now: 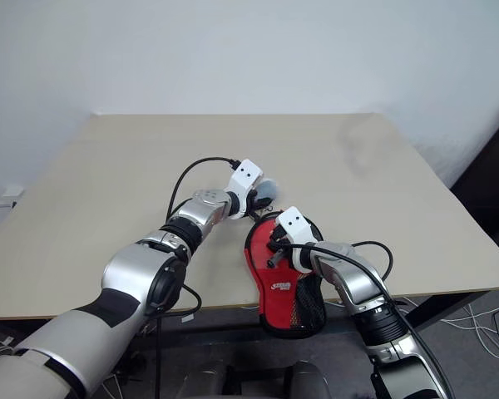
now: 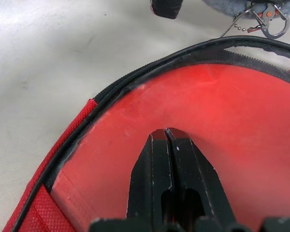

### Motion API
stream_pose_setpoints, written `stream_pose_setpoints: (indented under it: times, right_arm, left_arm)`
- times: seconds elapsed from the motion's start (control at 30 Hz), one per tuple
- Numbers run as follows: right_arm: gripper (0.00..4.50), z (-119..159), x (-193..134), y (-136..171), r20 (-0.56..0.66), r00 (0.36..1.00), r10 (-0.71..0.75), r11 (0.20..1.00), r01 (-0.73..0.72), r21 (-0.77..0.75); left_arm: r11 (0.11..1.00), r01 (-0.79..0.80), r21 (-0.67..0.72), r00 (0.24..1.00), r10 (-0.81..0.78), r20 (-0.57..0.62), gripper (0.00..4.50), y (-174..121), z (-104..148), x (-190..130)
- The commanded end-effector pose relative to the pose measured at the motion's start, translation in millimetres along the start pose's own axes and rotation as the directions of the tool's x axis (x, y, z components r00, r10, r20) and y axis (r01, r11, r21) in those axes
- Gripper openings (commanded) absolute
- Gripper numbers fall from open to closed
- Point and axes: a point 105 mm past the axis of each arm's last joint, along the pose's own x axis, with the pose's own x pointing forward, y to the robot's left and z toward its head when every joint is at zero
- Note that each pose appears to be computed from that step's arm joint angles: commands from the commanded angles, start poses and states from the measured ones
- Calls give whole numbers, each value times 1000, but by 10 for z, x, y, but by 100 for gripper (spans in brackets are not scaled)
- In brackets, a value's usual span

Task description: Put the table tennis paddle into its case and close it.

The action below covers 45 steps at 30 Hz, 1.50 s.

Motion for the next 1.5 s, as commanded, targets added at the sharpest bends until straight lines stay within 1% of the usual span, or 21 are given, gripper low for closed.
stream_pose_setpoints:
  times: [0.03,0.13,0.2,0.27,0.4,0.57,0.77,0.97,1.07,1.2,1.3,1.43,1.5]
  right_arm:
    - [1,-392,33,76,-144,989,19,998,-11,58]
    - [1,-392,9,119,-140,990,35,998,-27,57]
    - [1,-382,-1,124,-135,990,37,998,-29,64]
    - [1,-379,-8,120,-133,990,36,997,-27,65]
    - [1,-389,-14,92,-134,991,26,998,-17,62]
    - [1,-377,-6,99,-133,991,30,998,-22,61]
    - [1,-373,-17,105,-135,990,32,998,-24,62]
    - [1,-427,-23,118,-161,986,33,997,-22,73]
    - [1,-467,-14,148,-179,983,38,998,-27,65]
    - [1,-441,-25,142,-165,986,30,998,-20,64]
    - [0,-437,-48,99,-161,987,19,998,-8,63]
    - [0,-446,-60,64,-162,987,12,998,-2,63]
    - [0,-427,-58,42,-157,988,10,998,0,60]
  left_arm:
    - [993,-52,106,985,34,170,136,49,708,-55]
    - [992,-100,83,982,85,166,136,131,706,-73]
    - [989,-140,50,980,131,150,136,215,657,-92]
    - [984,-168,53,979,161,124,136,280,580,-108]
    - [989,-134,58,986,128,105,136,281,476,-117]
    - [986,-162,41,983,157,98,136,369,429,-154]
    - [982,-188,32,973,182,143,136,375,606,-163]
    - [984,-172,44,970,161,184,136,218,755,-94]
    - [987,-145,69,973,130,189,136,123,788,-57]
    - [993,-86,76,982,72,172,136,39,774,-34]
    - [997,-73,37,982,65,176,204,99,751,-70]
    - [996,-65,63,988,56,141,347,153,661,-96]
    - [996,-25,90,994,15,109,409,168,559,-121]
